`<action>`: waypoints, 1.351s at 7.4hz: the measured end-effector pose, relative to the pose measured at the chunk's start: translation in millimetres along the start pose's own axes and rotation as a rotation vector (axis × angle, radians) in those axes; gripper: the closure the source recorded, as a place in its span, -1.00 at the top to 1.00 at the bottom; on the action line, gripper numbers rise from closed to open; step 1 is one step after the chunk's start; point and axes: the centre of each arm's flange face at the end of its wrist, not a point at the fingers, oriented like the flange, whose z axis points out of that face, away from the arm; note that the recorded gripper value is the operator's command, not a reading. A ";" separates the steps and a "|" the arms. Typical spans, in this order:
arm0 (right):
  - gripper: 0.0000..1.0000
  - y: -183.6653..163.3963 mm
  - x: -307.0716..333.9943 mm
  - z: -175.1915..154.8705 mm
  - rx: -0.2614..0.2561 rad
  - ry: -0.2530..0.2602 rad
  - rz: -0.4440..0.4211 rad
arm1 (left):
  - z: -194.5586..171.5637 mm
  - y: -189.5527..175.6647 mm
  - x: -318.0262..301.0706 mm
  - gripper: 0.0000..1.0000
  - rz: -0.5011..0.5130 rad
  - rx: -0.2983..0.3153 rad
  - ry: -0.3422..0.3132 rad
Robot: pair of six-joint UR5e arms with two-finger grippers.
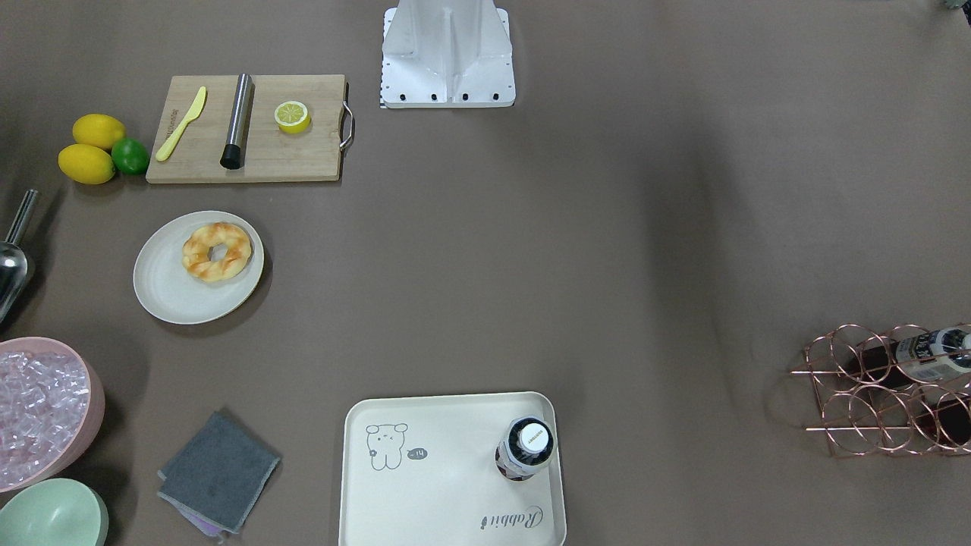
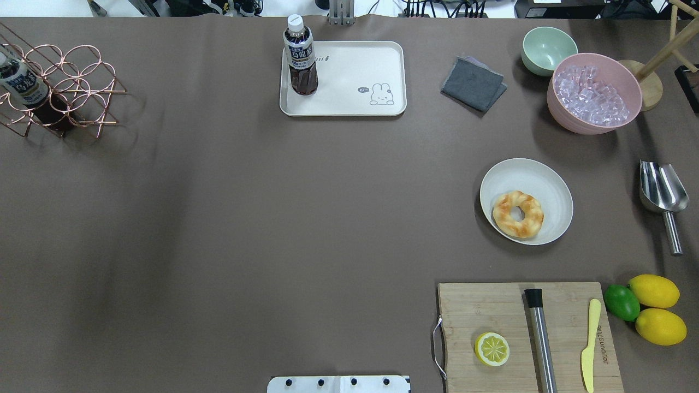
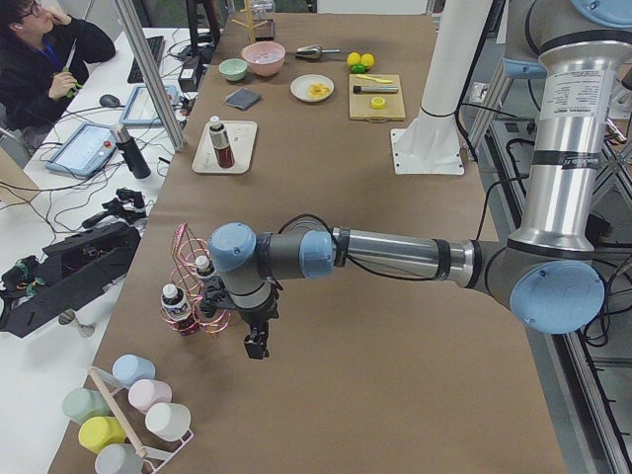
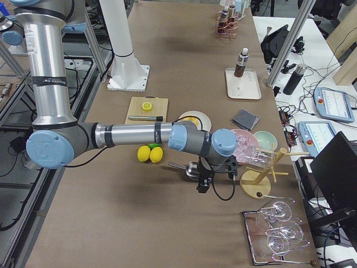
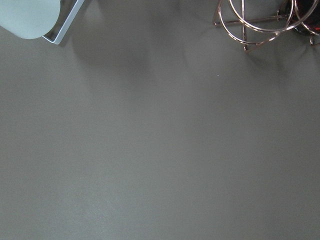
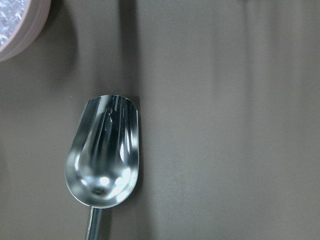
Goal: Place donut on tray
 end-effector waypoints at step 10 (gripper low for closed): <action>1.00 20.9 15.6 -9.1 0.049 -0.042 0.014 | -10.7 -9.8 0.7 0.96 0.011 0.008 -0.063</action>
